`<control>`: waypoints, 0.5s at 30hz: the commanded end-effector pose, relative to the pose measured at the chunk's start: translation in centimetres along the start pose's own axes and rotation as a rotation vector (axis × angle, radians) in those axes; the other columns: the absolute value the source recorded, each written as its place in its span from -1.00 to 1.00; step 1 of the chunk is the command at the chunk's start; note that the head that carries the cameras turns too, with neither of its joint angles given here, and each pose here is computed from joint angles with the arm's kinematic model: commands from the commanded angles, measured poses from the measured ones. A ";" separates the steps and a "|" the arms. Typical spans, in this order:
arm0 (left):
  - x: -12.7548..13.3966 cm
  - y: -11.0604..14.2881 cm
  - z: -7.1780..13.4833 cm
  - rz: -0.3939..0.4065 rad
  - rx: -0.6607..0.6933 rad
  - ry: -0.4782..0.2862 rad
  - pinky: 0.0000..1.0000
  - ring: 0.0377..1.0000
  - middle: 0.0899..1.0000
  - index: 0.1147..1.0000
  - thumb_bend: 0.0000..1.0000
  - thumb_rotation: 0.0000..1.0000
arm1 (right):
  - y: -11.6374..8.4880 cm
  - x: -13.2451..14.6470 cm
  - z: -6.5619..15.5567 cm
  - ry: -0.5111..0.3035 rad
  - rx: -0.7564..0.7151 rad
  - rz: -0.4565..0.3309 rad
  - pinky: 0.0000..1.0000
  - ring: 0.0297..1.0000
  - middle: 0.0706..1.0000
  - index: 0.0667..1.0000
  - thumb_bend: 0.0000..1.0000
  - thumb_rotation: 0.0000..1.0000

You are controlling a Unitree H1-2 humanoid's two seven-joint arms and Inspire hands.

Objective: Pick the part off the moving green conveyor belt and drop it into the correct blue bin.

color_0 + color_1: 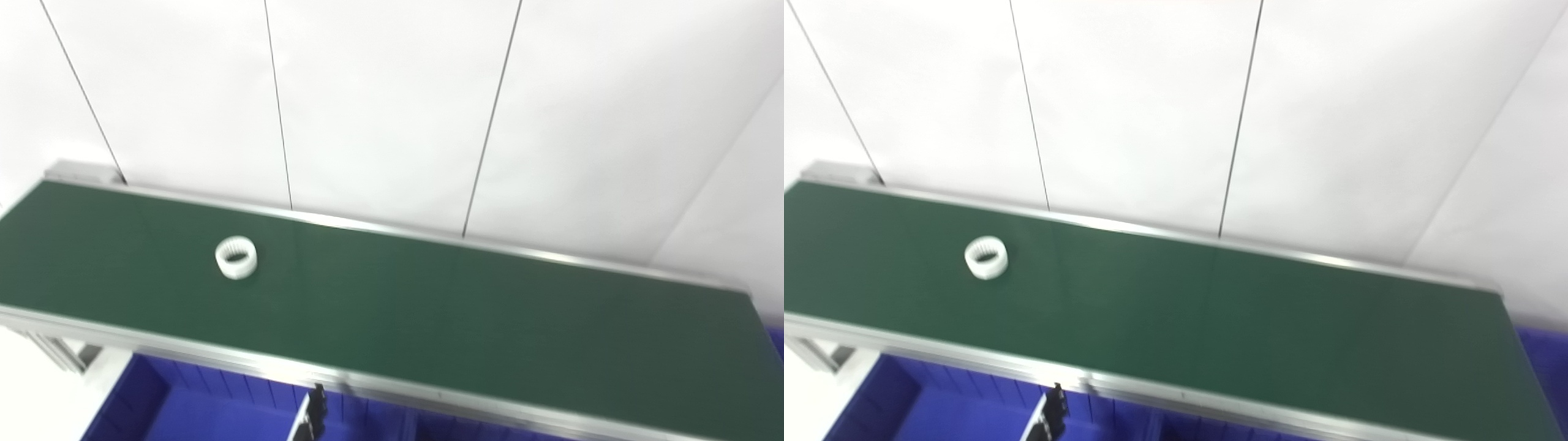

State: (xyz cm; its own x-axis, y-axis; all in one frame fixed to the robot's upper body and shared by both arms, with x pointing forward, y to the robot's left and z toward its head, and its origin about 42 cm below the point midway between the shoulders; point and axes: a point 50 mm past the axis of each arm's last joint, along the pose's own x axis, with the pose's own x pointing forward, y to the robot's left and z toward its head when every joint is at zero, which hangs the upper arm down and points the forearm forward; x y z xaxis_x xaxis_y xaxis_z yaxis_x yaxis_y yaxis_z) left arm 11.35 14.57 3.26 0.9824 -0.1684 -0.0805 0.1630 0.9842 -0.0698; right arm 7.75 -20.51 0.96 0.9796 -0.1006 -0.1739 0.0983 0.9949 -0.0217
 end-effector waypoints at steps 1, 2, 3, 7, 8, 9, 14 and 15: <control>0.7 -0.4 0.9 0.006 -0.006 -0.072 0.97 0.99 1.00 1.00 0.10 0.67 | -0.1 0.3 0.8 -0.074 0.014 -0.002 1.00 1.00 1.00 1.00 0.63 1.00; 0.8 -0.5 0.9 0.008 -0.001 -0.067 0.96 0.98 1.00 1.00 0.09 0.67 | -0.2 0.4 0.7 -0.072 0.017 -0.003 1.00 1.00 1.00 1.00 0.63 1.00; 0.8 -0.5 0.9 0.008 0.004 -0.065 0.93 0.97 1.00 1.00 0.09 0.68 | -0.2 0.4 0.7 -0.072 0.015 -0.004 1.00 1.00 1.00 1.00 0.64 1.00; 1.1 -0.7 0.8 0.006 0.012 -0.079 0.87 0.96 1.00 1.00 0.04 0.66 | -0.4 0.8 0.4 -0.067 0.009 -0.003 1.00 1.00 1.00 1.00 0.66 1.00; 1.2 -0.7 0.7 0.003 0.009 -0.083 0.87 0.96 1.00 1.00 0.04 0.64 | -0.4 0.9 0.3 -0.065 0.011 -0.002 1.00 1.00 1.00 1.00 0.66 1.00; 1.2 -0.7 0.6 0.002 0.006 -0.086 0.87 0.97 1.00 1.00 0.05 0.62 | -0.5 0.9 0.3 -0.064 0.013 -0.001 1.00 1.00 1.00 1.00 0.67 1.00; 1.5 -0.7 0.9 0.005 0.024 -0.090 0.79 0.94 1.00 1.00 0.11 0.63 | -0.4 1.2 0.3 -0.069 -0.014 -0.009 0.97 1.00 1.00 1.00 0.68 1.00; 1.6 -0.6 1.0 0.003 0.023 -0.098 0.77 0.93 1.00 1.00 0.12 0.60 | -0.4 1.2 0.4 -0.072 -0.019 -0.010 0.95 0.99 1.00 1.00 0.66 1.00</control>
State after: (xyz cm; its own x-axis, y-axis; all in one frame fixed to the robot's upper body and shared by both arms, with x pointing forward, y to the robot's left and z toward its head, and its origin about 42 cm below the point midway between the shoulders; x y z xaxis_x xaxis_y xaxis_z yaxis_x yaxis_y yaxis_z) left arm 12.10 14.11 2.87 0.9839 -0.1684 -0.0604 0.1658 0.9851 -0.0451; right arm 8.65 -21.03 0.31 0.9786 -0.1027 -0.1784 0.0975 0.9945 -0.0377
